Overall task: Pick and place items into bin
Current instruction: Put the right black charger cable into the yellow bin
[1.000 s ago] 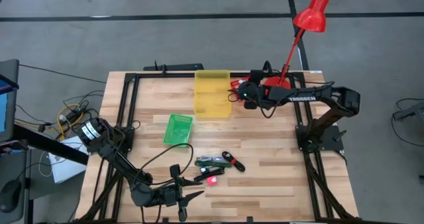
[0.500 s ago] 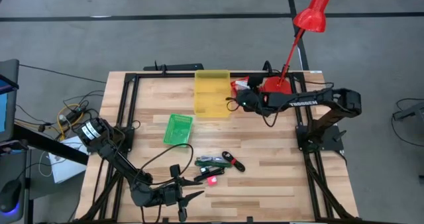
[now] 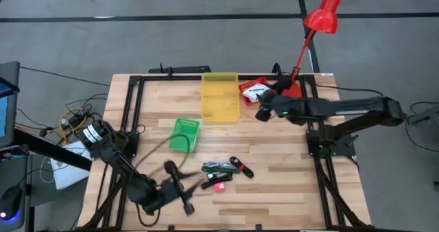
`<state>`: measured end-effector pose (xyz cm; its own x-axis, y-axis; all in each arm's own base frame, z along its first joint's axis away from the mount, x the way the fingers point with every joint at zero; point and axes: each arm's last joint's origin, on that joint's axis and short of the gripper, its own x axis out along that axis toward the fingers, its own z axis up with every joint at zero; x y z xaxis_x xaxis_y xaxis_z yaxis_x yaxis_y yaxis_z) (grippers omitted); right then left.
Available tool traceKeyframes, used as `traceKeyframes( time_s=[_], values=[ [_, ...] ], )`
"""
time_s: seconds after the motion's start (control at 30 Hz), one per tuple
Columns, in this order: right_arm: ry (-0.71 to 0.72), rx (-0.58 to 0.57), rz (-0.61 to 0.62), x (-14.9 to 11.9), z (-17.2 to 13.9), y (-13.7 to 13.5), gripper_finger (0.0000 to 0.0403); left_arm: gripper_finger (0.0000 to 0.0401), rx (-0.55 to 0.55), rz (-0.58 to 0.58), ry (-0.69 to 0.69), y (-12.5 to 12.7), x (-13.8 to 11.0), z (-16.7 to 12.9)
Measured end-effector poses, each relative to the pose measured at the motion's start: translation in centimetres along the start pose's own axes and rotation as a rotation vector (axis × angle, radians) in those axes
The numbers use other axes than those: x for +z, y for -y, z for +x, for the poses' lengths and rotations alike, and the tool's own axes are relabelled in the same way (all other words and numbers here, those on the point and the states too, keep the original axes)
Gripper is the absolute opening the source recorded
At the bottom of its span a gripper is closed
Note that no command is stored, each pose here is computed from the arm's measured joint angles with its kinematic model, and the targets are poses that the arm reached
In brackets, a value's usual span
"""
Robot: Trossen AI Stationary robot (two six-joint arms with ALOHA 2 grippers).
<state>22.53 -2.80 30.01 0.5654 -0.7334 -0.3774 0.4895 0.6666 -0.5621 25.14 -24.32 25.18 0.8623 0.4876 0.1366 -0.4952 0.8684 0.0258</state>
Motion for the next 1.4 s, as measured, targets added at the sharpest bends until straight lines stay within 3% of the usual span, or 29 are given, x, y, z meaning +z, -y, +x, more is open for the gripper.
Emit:
traceKeyframes(
  time_s=[0.1, 0.23, 0.43, 0.5, 0.6, 0.67, 0.8, 0.93, 1.1, 1.27, 1.4],
  values=[
    [0.101, 0.151, 0.166, 0.0, -2.7, 1.6, 0.0223, 0.0112, 0.097, 0.004, -0.043, -1.8, 2.6, 0.3],
    [0.214, 0.309, 0.302, -0.3, -6.0, 3.1, 0.0223, 0.0112, 0.11, 0.019, -0.042, -4.1, 6.2, 0.3],
    [0.279, 0.466, 0.359, -2.2, -9.1, 3.3, 0.0223, 0.0112, 0.088, 0.091, -0.06, -7.2, 9.5, 0.6],
    [0.279, 0.511, 0.365, -3.4, -9.4, 2.7, 0.0223, 0.0112, -0.001, 0.083, -0.047, -8.3, 9.9, 0.8],
    [0.277, 0.56, 0.401, -5.2, -9.6, 1.8, 0.0223, 0.0112, -0.341, -0.043, -0.116, -10.7, 9.6, 1.8],
    [0.277, 0.593, 0.434, -6.4, -9.7, 1.3, 0.0223, 0.0112, -0.479, -0.13, -0.251, -12.6, 8.9, 3.2],
    [0.291, 0.649, 0.481, -7.9, -9.6, 0.1, 0.0223, 0.0112, -0.364, -0.162, -0.431, -15.3, 6.3, 5.4],
    [0.292, 0.695, 0.528, -8.8, -9.3, -1.3, 0.0224, 0.0112, -0.41, -0.115, -0.528, -16.0, 3.9, 6.9],
    [0.26, 0.767, 0.676, -9.5, -8.9, -3.3, 0.0223, 0.0112, -0.491, -0.053, -0.528, -15.4, 1.9, 7.8],
    [0.185, 0.789, 0.687, -9.8, -8.5, -5.2, 0.0217, 0.0112, -0.502, 0.034, -0.531, -15.1, 1.2, 7.9],
    [0.103, 0.73, 0.633, -10.2, -7.6, -7.0, 0.0209, 0.0112, -0.499, 0.149, -0.512, -15.3, 1.0, 8.0]
  ],
)
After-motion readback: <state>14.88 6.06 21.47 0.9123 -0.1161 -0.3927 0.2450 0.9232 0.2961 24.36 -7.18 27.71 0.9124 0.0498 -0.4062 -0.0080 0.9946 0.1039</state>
